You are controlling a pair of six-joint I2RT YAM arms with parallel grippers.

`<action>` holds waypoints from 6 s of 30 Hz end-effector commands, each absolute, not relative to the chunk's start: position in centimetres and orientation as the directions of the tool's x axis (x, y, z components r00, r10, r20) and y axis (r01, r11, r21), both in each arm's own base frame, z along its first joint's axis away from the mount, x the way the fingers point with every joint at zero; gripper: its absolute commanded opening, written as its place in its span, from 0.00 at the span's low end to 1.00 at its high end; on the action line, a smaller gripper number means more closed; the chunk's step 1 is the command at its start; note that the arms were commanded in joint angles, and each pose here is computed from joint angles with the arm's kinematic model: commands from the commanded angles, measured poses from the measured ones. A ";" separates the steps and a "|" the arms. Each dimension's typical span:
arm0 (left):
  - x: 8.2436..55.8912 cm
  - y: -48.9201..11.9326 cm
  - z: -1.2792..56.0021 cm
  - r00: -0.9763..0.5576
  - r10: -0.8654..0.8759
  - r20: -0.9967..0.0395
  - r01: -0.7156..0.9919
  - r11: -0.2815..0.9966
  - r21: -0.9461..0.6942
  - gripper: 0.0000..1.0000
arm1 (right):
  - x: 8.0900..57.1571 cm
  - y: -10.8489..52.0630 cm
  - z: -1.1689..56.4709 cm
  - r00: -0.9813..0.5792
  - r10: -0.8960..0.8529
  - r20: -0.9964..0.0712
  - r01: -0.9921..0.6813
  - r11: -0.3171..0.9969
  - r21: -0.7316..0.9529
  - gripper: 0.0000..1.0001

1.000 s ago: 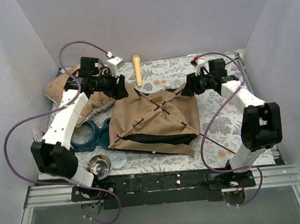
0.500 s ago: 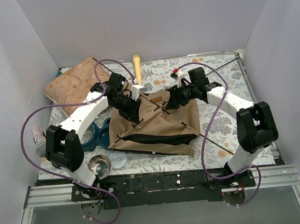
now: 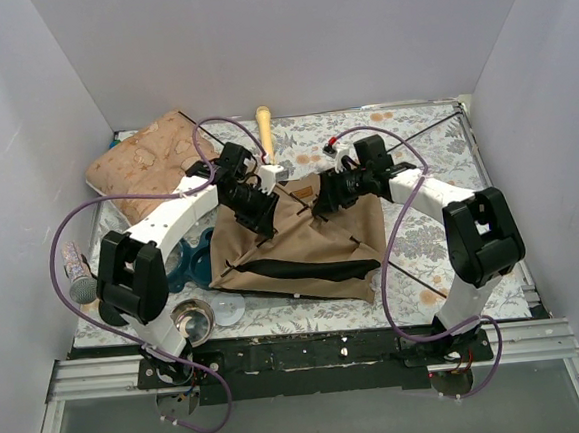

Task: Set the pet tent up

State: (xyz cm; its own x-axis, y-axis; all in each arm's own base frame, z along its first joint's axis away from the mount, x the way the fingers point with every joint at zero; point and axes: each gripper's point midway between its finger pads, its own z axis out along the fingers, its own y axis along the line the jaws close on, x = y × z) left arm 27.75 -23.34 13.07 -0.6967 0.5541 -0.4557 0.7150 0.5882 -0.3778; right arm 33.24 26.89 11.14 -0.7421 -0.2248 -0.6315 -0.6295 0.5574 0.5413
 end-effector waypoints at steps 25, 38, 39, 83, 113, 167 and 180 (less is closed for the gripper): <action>24.0 -21.9 10.1 -0.714 0.592 -0.374 0.700 0.605 -0.379 0.00 | 33.7 26.0 7.1 -0.737 -0.299 -0.606 -0.645 0.580 0.498 0.45; 20.7 -19.7 11.0 -0.705 0.619 -0.346 0.708 0.599 -0.374 0.00 | 36.4 23.1 8.1 -0.734 -0.262 -0.627 -0.618 0.642 0.454 0.01; 20.9 -19.9 11.2 -0.701 0.616 -0.358 0.713 0.596 -0.369 0.00 | 36.6 22.9 8.7 -0.729 -0.255 -0.636 -0.620 0.640 0.454 0.01; 22.4 -21.1 12.3 -0.689 0.613 -0.387 0.724 0.574 -0.382 0.00 | 45.0 14.3 8.3 -0.866 0.155 -0.474 -0.328 0.540 0.775 0.41; 30.4 -25.8 25.1 -0.046 0.352 -0.935 0.895 0.430 0.117 0.11 | 36.4 9.9 62.9 0.154 0.348 -0.925 -0.826 0.559 0.073 0.01; 15.2 -26.9 74.0 0.164 -0.651 -0.742 0.970 -0.032 0.242 0.93 | 27.0 23.7 48.9 0.238 -0.115 -0.964 -0.816 0.514 -0.263 0.01; 10.7 -25.2 77.1 0.153 -0.762 -0.629 0.956 -0.048 0.291 0.54 | 26.3 25.3 46.6 0.222 -0.174 -0.959 -0.836 0.472 -0.279 0.01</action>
